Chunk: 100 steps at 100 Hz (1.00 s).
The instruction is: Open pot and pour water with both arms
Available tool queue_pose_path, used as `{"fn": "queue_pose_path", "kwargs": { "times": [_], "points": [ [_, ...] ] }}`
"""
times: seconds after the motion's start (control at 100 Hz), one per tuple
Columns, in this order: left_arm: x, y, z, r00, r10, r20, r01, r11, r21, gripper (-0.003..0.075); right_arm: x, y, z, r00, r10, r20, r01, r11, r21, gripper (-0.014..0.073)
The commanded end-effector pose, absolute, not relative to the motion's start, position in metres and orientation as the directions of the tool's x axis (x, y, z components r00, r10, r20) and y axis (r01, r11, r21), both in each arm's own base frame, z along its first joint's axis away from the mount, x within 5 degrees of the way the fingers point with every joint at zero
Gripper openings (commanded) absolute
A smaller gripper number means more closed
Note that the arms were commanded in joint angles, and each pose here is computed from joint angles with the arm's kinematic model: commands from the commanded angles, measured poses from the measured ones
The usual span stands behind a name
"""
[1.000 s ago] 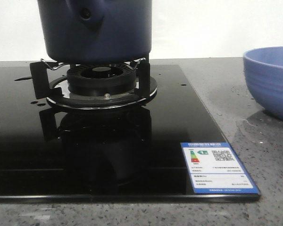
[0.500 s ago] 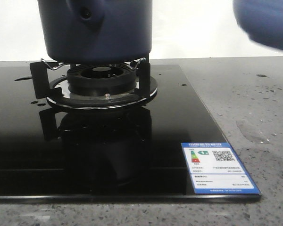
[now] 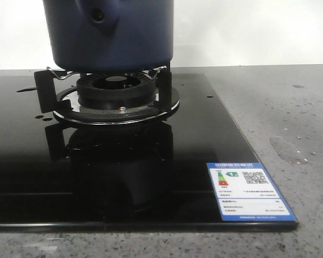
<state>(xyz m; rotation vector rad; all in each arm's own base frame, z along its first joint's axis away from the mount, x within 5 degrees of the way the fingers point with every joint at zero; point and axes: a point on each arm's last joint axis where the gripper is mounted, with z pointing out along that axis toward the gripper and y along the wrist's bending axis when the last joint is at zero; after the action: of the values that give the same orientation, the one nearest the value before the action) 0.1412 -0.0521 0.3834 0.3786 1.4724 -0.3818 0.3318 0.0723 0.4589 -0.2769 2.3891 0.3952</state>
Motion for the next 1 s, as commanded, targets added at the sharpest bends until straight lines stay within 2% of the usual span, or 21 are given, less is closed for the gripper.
{"fn": "queue_pose_path", "kwargs": {
  "times": [0.0,0.13,0.3,0.59,0.99],
  "points": [
    [0.137,-0.052,0.397,0.090,-0.076,-0.993,0.479,0.878,-0.024,0.0278,0.326,0.084,0.491,-0.646,-0.115,-0.755,-0.327,0.935,0.138,-0.0041],
    [0.137,-0.052,0.397,0.090,-0.076,-0.993,0.479,0.878,-0.024,0.0278,0.342,0.105,0.495,-0.592,-0.173,-0.787,-0.321,0.947,0.033,-0.0041],
    [0.137,-0.052,0.397,0.090,-0.076,-0.993,0.479,0.878,-0.024,0.0278,0.357,0.129,0.486,-0.565,-0.233,-0.792,-0.298,0.952,-0.067,-0.0041],
    [0.137,-0.052,0.397,0.090,-0.076,-0.993,0.479,0.877,-0.024,0.0278,0.359,0.165,0.488,-0.432,-0.344,-0.834,-0.238,0.935,-0.262,-0.0041],
    [0.137,-0.054,0.397,0.089,-0.073,-0.993,0.477,0.879,-0.022,0.0278,0.361,0.198,0.486,-0.301,-0.517,-0.801,-0.132,0.855,-0.501,-0.0041]
  ]
}}
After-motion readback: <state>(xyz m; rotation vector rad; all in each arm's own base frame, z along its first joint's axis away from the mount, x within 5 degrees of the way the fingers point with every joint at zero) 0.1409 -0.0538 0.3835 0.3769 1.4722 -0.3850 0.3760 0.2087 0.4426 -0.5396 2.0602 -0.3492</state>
